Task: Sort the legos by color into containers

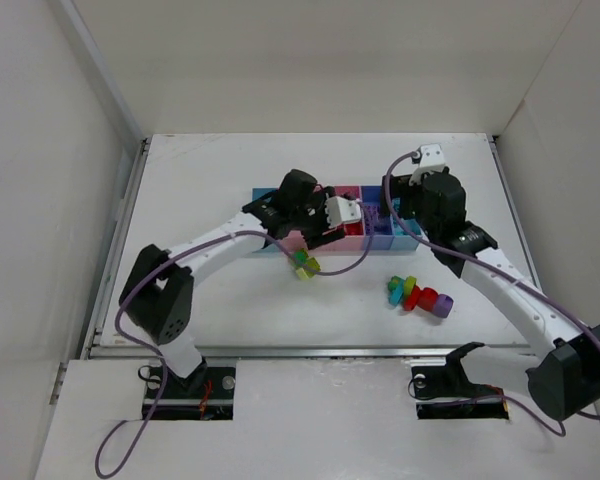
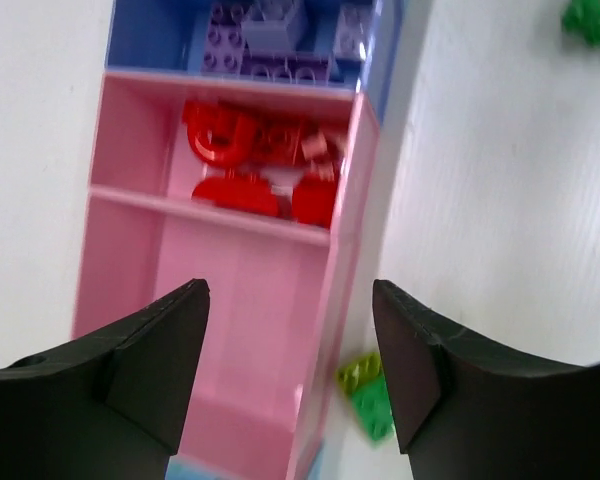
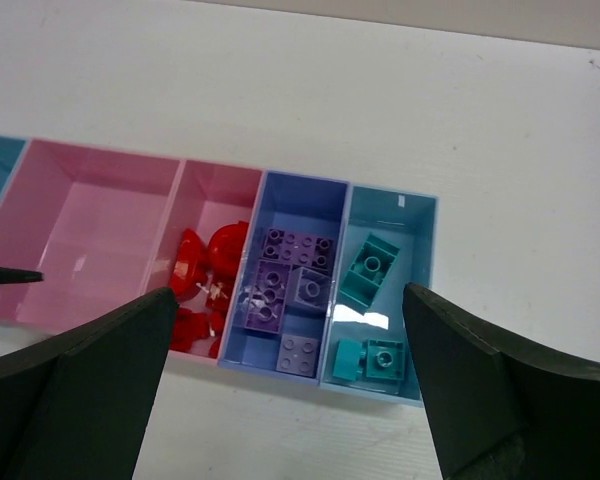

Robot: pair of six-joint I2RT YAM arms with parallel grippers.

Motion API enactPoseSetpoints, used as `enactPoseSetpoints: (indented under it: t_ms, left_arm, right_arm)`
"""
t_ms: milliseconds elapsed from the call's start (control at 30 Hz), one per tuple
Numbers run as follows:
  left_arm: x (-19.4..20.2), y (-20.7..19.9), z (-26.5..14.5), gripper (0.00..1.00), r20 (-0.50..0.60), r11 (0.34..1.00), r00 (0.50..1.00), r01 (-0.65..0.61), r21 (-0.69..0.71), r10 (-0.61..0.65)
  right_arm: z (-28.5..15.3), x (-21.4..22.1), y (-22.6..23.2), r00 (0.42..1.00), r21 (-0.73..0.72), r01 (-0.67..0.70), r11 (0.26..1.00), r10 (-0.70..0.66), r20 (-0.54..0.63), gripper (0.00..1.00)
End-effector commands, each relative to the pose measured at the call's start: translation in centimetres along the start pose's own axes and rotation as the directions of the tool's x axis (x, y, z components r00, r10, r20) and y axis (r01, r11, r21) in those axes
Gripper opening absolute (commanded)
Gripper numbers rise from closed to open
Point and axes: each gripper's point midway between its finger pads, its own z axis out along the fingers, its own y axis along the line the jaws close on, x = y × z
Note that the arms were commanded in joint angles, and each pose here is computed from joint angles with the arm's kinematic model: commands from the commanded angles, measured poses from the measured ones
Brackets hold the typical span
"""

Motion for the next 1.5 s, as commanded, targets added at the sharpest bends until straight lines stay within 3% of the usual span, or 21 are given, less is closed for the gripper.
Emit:
enactPoseSetpoints:
  t_ms: [0, 100, 333, 500, 867, 933, 1033, 1167, 1467]
  left_arm:
    - [1.8, -3.1, -5.2, 0.64, -0.082, 0.973, 0.979, -0.174, 0.149, 0.188]
    - [5.0, -5.0, -6.4, 0.66, -0.129, 0.968, 0.968, -0.191, 0.163, 0.213]
    - [6.2, -6.0, -5.2, 0.67, -0.172, 0.979, 0.976, -0.101, 0.178, 0.132]
    - [7.9, -6.9, -3.8, 0.67, -0.242, 0.974, 0.959, -0.101, 0.204, 0.15]
    - [9.0, -8.2, -2.1, 0.67, -0.23, 0.966, 0.958, -0.12, 0.228, 0.174]
    - [9.5, -8.2, -1.3, 0.57, -0.234, 0.966, 0.957, -0.118, 0.232, 0.173]
    - [10.0, -8.2, -1.1, 0.27, -0.247, 0.969, 0.955, -0.108, 0.223, 0.164]
    - [9.9, -8.1, -1.4, 0.03, -0.254, 0.97, 0.953, -0.11, 0.217, 0.165]
    - [9.1, -8.2, -1.8, 0.0, -0.235, 0.97, 0.96, -0.101, 0.221, 0.153]
  right_arm:
    - [-0.7, -2.4, 1.3, 0.997, -0.025, 0.016, 1.0, -0.014, 0.08, 1.0]
    - [-0.3, -2.0, 2.5, 0.998, -0.05, 0.028, 0.998, -0.025, 0.065, 1.0]
    - [-0.3, -2.0, 4.1, 0.996, -0.072, 0.063, 0.995, -0.058, 0.061, 1.0]
    - [-0.4, -1.8, 4.2, 0.997, -0.071, 0.067, 0.995, -0.064, 0.053, 1.0]
    - [-0.8, -1.3, 4.5, 0.996, -0.068, 0.075, 0.995, -0.072, 0.045, 1.0]
    - [-0.6, -1.0, 4.5, 0.997, -0.067, 0.078, 0.995, -0.075, 0.036, 1.0]
    - [-0.6, -0.8, 4.3, 0.997, -0.057, 0.08, 0.995, -0.079, 0.028, 1.0]
    - [-0.6, -0.8, 4.1, 0.996, -0.048, 0.08, 0.996, -0.079, 0.029, 1.0]
    - [-0.6, -1.3, 4.2, 0.996, -0.049, 0.077, 0.996, -0.075, 0.037, 1.0]
